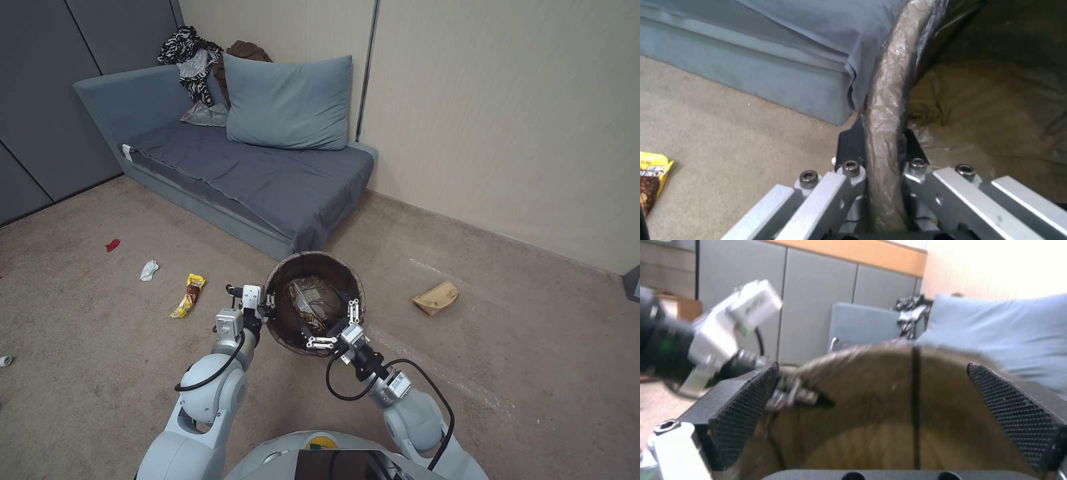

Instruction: Pick up the trash bin, then pick up the garbage from the floor and place it into the trash bin.

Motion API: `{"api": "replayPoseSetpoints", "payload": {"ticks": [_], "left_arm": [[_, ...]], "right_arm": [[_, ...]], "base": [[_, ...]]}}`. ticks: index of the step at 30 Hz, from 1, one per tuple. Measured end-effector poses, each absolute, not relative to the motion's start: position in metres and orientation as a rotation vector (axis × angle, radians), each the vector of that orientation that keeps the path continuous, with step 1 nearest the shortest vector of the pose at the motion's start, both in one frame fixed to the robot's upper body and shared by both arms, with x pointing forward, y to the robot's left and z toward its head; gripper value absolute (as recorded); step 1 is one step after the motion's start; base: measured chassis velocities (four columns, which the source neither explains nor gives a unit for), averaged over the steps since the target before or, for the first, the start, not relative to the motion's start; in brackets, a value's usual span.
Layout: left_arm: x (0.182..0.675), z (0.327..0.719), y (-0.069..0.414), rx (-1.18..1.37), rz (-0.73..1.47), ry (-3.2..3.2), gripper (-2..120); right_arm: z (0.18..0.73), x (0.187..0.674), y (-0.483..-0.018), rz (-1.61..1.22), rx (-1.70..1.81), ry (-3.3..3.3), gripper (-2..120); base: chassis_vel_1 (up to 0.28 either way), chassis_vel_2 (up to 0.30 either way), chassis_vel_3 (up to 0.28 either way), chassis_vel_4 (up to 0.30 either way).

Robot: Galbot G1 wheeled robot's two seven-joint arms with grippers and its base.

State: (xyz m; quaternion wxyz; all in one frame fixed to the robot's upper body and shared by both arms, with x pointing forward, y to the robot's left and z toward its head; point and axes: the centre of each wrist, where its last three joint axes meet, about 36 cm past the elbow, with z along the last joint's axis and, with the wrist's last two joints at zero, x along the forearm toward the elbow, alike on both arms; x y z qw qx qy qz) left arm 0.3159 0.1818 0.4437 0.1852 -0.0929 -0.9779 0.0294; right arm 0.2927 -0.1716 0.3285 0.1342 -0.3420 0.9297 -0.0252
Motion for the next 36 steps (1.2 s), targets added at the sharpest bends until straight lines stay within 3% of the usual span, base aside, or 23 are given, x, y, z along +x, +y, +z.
{"api": "replayPoseSetpoints", "payload": {"ticks": [6,9,15,26,36], "left_arm": [[0.315,0.443,0.183,-0.258,0.078,-2.751,3],[0.313,0.441,0.183,-0.256,0.074,-2.746,3],[0.312,0.44,0.184,-0.251,0.07,-2.743,3],[0.31,0.441,0.191,-0.23,0.057,-2.746,3],[0.309,0.443,0.193,-0.221,0.056,-2.749,3]], "right_arm": [[0.361,0.298,-0.175,-0.072,-0.918,2.628,100],[0.423,0.321,-0.195,-0.028,-0.699,2.583,100],[0.455,0.357,-0.227,0.046,-0.41,2.641,100],[0.438,0.429,-0.255,0.11,0.044,2.821,100],[0.422,0.471,-0.269,0.134,0.235,2.912,100]], "base": [[0.0,0.0,0.0,0.0],[0.0,0.0,0.0,0.0],[0.0,0.0,0.0,0.0],[0.0,0.0,0.0,0.0],[0.0,0.0,0.0,0.0]]}}
